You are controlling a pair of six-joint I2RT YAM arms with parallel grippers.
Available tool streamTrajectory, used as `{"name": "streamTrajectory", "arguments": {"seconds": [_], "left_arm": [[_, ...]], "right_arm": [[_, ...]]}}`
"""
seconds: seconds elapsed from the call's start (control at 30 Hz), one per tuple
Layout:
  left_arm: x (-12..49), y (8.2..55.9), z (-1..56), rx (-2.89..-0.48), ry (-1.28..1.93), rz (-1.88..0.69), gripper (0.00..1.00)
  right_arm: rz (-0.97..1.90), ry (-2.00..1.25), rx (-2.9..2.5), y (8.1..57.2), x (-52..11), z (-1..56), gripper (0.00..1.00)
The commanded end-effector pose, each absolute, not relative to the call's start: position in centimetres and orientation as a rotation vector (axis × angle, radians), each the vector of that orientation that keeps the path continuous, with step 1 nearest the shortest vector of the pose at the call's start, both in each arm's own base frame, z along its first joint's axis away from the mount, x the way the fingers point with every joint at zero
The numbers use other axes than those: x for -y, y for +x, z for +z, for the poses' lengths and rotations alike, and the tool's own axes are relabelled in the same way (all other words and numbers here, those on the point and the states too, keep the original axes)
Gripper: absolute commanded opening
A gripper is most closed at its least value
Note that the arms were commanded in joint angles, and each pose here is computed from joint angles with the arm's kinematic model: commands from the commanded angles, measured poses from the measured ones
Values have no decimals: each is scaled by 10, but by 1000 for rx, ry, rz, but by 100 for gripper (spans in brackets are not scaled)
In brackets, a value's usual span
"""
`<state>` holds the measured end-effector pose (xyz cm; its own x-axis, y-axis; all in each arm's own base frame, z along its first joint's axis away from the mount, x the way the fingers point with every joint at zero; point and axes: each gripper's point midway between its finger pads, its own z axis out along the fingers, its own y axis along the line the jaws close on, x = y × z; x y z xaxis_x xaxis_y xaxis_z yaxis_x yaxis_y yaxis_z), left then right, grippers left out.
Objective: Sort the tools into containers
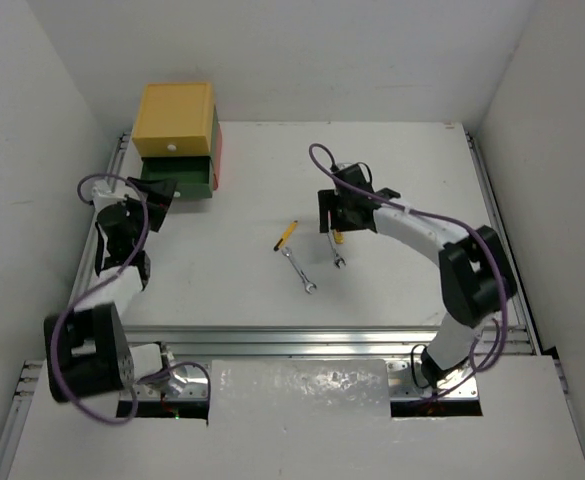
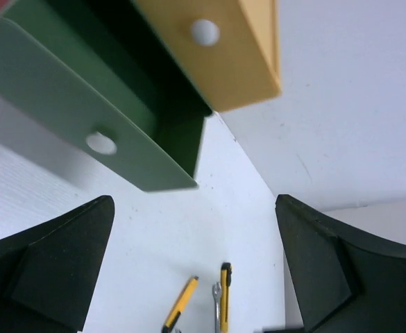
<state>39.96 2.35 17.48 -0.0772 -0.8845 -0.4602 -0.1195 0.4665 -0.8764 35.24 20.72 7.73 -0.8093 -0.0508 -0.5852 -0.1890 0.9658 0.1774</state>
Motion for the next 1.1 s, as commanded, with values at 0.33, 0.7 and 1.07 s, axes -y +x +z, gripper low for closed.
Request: {"name": "streamTrajectory", "arguments": {"seconds": [0.33,0.7,1.07], "left_arm": [[51,307,204,-1756,-644,-723,100],[65,292,182,-1859,-561,-756,100],[111,293,200,-1855,-450,-941,100]], "right_arm": [[23,-215,-2593,443,-181,24,42],[-73,-197,-2687,423,-163,-14,38],[76,-217,-2690,393,-168,-3,12]]}}
